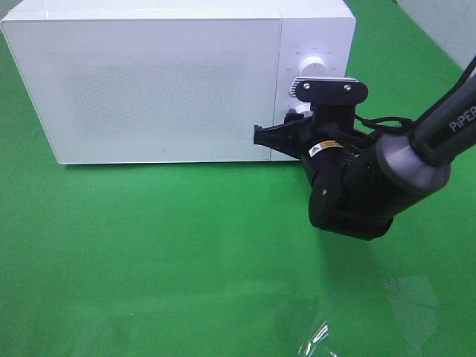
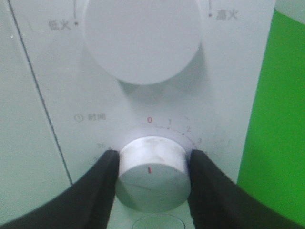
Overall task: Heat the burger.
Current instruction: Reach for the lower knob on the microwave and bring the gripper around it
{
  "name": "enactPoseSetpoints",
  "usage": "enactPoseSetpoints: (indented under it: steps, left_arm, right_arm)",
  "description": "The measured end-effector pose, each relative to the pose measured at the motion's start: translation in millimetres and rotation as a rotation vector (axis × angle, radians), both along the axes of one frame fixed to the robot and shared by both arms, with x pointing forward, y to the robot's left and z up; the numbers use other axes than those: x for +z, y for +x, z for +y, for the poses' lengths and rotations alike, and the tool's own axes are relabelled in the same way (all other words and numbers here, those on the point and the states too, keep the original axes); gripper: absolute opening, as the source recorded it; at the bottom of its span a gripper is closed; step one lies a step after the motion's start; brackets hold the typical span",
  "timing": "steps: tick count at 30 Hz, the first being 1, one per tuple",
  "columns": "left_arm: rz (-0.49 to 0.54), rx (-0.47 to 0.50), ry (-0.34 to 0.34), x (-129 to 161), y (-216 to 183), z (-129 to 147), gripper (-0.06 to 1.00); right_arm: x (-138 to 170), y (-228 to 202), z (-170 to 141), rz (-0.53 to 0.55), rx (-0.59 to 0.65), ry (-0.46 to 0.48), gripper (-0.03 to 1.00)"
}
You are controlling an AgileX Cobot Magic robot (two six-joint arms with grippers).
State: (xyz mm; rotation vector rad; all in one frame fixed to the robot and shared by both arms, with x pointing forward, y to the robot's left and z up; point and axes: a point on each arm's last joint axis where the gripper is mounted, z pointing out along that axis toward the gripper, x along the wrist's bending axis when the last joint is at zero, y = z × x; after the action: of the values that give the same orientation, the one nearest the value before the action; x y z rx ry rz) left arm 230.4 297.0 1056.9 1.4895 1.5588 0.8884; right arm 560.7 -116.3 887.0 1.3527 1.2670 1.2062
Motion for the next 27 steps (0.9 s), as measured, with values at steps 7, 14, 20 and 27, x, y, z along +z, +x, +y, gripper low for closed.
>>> enactPoseSetpoints:
  steps: [7,14,20,27]
  left_arm:
    - [0.0,0.0,0.0,0.0,0.0,0.0,0.98]
    - [0.0,0.0,0.0,0.0,0.0,0.0,0.98]
    - [0.0,0.0,0.0,0.0,0.0,0.0,0.98]
    - [0.0,0.0,0.0,0.0,0.0,0.0,0.98]
  right_arm:
    - [0.0,-0.2,0.7,-0.001,-0.001,0.086,0.43]
    - [-0.4,-1.1,1.3,0.0,-0.001,0.229,0.43]
    - [-0.8,-1.5,0.6,0.003,-0.007,0.381,0.43]
    - [-0.9,-1.3,-0.1,0.008,-0.028,0.58,0.43]
